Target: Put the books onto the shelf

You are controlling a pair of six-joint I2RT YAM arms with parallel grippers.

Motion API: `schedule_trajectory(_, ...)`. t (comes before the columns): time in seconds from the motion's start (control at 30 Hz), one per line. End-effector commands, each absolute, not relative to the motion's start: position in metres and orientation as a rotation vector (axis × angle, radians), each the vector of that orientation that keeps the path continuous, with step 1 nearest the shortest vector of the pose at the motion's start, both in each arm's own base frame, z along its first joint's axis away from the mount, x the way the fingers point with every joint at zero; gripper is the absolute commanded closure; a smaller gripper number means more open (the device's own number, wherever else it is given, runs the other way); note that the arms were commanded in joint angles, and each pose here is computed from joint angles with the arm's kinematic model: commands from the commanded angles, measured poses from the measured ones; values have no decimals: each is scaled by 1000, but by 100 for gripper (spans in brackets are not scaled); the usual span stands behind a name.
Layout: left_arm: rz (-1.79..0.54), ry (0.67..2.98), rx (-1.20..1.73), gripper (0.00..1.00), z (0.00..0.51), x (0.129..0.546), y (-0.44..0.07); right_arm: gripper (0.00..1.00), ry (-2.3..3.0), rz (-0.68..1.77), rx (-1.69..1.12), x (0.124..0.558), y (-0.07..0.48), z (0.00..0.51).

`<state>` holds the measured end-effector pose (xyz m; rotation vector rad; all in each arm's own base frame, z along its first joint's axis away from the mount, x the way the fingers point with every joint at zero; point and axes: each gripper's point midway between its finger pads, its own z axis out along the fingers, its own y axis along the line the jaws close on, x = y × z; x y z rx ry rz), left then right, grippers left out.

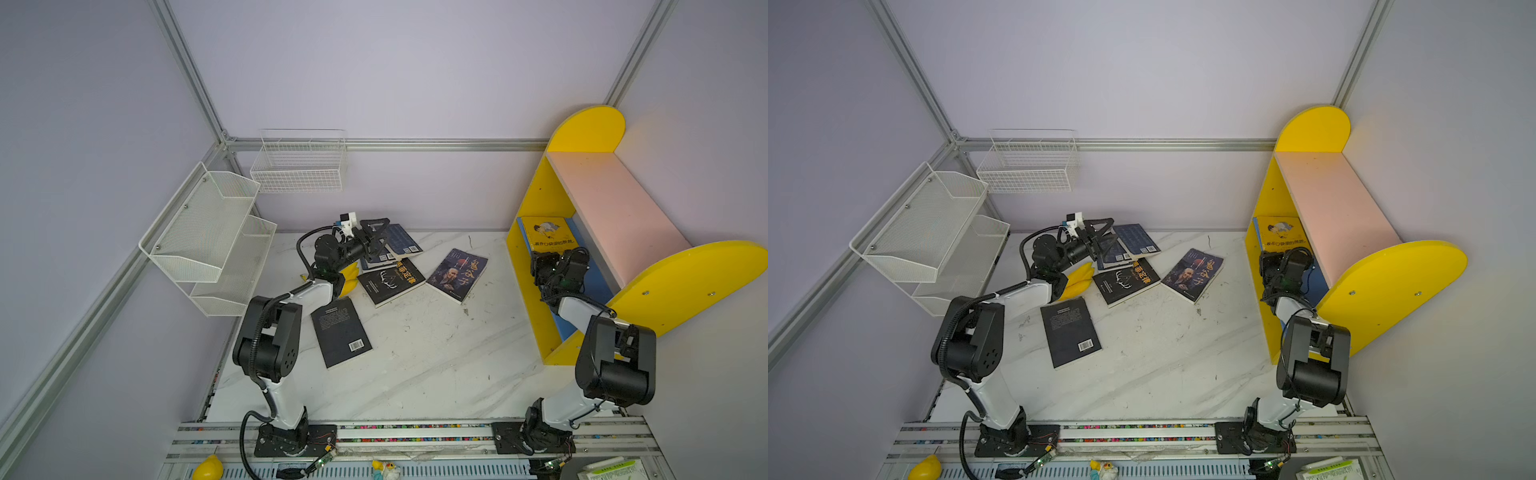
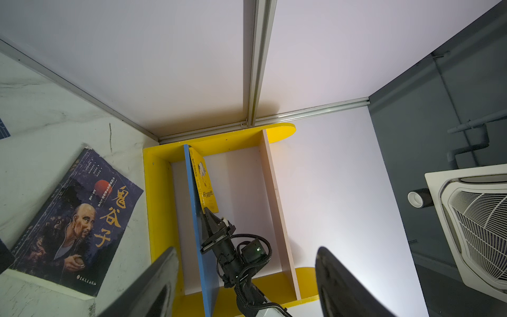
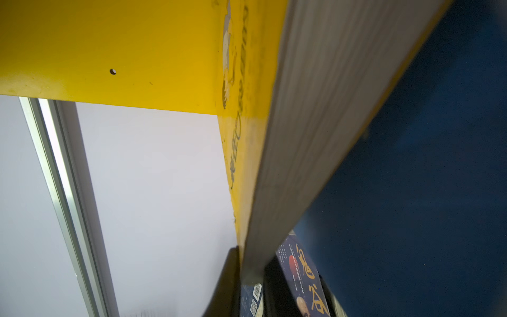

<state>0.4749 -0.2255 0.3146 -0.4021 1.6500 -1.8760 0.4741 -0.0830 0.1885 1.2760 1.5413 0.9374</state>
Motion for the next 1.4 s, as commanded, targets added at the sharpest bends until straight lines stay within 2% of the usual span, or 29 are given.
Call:
schedule_trajectory(0.0, -1883, 1620, -378, 22, 319, 474, -223, 100, 1543, 918, 1276, 464, -86, 189)
schedule_trajectory(0.2, -1887, 1623, -377, 22, 318, 473, -223, 100, 1562, 917, 1242, 462, -85, 191)
schedule_trajectory(0.73, -1897, 1623, -381, 22, 316, 473, -223, 100, 1672, 940, 1125, 489, -77, 183)
schedule_trajectory(1.37, -1903, 1616, -387, 22, 315, 479, -225, 100, 1716, 954, 1079, 467, -70, 191)
